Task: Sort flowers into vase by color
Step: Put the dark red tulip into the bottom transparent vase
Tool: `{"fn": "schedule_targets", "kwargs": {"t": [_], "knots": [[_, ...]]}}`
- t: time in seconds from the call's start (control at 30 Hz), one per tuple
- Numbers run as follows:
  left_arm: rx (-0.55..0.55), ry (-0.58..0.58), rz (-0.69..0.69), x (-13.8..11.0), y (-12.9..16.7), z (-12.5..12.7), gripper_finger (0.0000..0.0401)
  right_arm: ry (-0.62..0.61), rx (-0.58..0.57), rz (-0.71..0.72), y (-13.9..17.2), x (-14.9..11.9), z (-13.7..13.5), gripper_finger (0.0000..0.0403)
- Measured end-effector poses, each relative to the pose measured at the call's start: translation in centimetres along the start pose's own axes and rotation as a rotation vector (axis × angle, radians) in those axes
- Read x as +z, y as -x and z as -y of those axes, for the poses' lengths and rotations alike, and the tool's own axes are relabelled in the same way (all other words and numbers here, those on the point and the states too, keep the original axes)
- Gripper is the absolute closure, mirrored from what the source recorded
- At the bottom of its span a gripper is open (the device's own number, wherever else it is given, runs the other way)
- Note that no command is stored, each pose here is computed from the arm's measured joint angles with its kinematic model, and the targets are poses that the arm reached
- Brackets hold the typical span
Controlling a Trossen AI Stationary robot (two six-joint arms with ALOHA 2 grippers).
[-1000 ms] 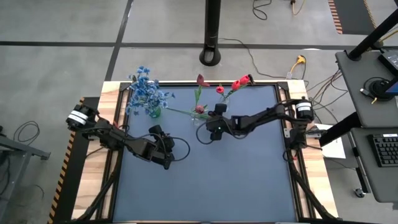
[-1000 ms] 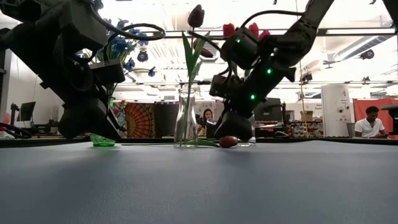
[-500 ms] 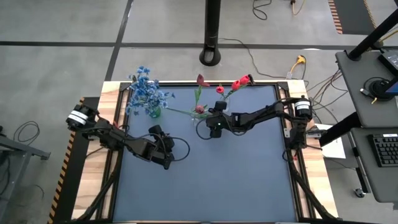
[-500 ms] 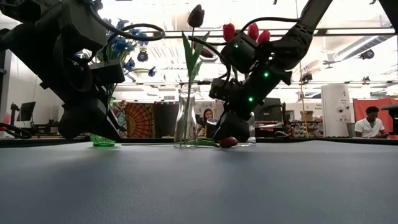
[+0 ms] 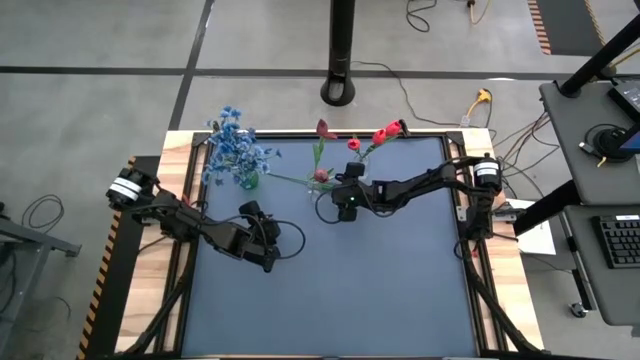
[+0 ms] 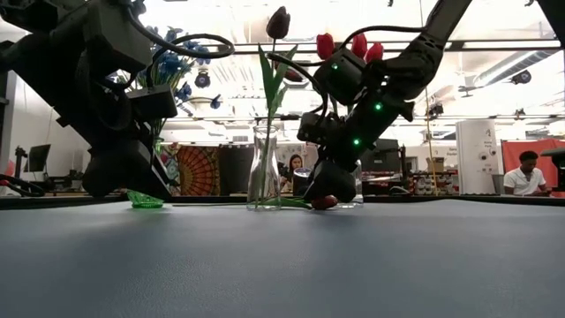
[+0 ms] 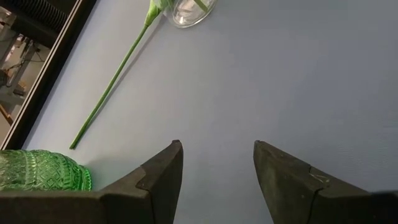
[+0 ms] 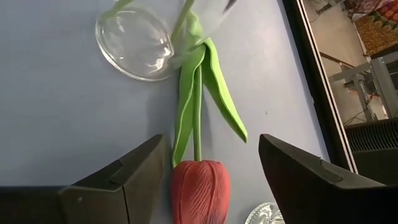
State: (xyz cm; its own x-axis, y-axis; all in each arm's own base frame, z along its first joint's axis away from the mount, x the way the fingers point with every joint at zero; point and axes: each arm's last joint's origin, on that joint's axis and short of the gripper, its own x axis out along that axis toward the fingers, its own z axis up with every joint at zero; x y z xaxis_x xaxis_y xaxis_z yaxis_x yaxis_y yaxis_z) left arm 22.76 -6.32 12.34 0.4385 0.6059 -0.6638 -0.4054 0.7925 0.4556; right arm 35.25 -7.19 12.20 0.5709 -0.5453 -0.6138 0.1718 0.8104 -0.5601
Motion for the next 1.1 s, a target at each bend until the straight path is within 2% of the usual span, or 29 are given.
{"fn": "schedule_targets", "kwargs": {"t": [0.53,1.1], "knots": [[0.0,-0.001,-0.001,0.0,0.0,0.0,0.0221,-0.001,0.002,-0.039,-1.0,-0.8,-0.5,0.015],[0.0,-0.001,-0.001,0.0,0.0,0.0,0.0221,-0.054,0.013,-0.073,-1.1,-1.2,-0.5,0.0193]]}}
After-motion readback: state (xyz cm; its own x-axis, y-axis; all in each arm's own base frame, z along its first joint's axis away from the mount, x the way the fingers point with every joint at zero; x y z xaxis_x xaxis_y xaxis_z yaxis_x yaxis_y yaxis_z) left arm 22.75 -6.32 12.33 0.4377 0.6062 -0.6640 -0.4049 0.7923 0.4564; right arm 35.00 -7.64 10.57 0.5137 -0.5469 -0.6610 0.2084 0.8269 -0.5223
